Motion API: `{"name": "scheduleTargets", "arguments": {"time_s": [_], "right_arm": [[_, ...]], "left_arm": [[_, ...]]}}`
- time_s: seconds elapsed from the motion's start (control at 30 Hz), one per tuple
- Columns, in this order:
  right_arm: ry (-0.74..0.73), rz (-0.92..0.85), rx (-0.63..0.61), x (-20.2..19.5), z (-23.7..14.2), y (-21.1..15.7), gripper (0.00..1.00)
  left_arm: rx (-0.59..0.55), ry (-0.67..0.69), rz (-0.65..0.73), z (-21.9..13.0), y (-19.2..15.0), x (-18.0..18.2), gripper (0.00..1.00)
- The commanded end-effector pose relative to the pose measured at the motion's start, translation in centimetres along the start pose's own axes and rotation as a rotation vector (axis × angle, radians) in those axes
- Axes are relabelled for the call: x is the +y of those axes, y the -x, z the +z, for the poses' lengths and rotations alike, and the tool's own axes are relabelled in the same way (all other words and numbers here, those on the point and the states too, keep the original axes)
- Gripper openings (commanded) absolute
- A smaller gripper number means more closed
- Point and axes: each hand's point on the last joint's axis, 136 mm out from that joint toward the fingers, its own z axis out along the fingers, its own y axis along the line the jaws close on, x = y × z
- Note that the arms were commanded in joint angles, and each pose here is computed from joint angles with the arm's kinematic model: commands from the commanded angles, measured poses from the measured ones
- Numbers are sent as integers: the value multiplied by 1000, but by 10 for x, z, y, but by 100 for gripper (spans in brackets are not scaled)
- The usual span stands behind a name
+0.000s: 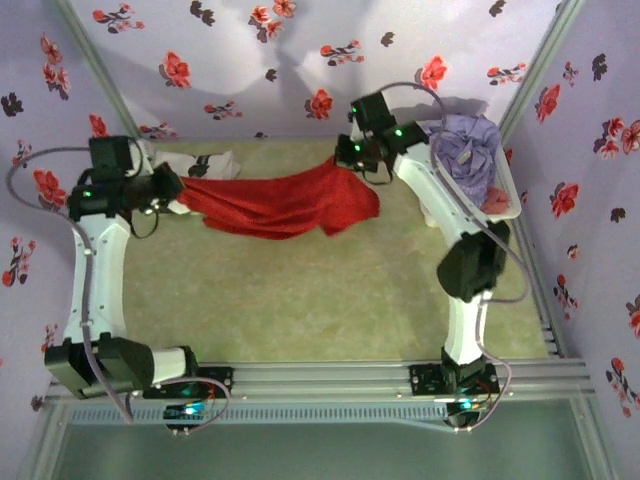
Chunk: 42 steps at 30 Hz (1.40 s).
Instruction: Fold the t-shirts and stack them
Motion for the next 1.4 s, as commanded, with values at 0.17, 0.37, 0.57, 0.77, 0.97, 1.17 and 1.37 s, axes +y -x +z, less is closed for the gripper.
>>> {"name": "scheduleTargets", "arguments": {"time_s": [0.17,0.37,0.57,0.77,0.97,1.17,1.37], "right_arm": [[306,-114,-90,100,-51,42,0],[-33,19,-30,-27,-34,14,0],[-262,157,-44,-133,-71,-34,50],[-323,186,-84,-158,-116,-57,59],[-372,247,-124,-177,-153,-71,59],[-398,310,-127,-197,-174,-89,60],[-376,338,-94,-198,-168,-107,60]], "left_arm": [[-343,-9,78,-129,57,-32,0],[-221,-95,144,-100,-7,-79,0],[15,-206,255,-43,-133,-137,0],[310,-309,411,4,-274,-214,0],[510,-517,439,27,-360,-308,0],[559,-512,542,38,-386,-324,46],[467,-355,536,61,-282,-275,75]]}}
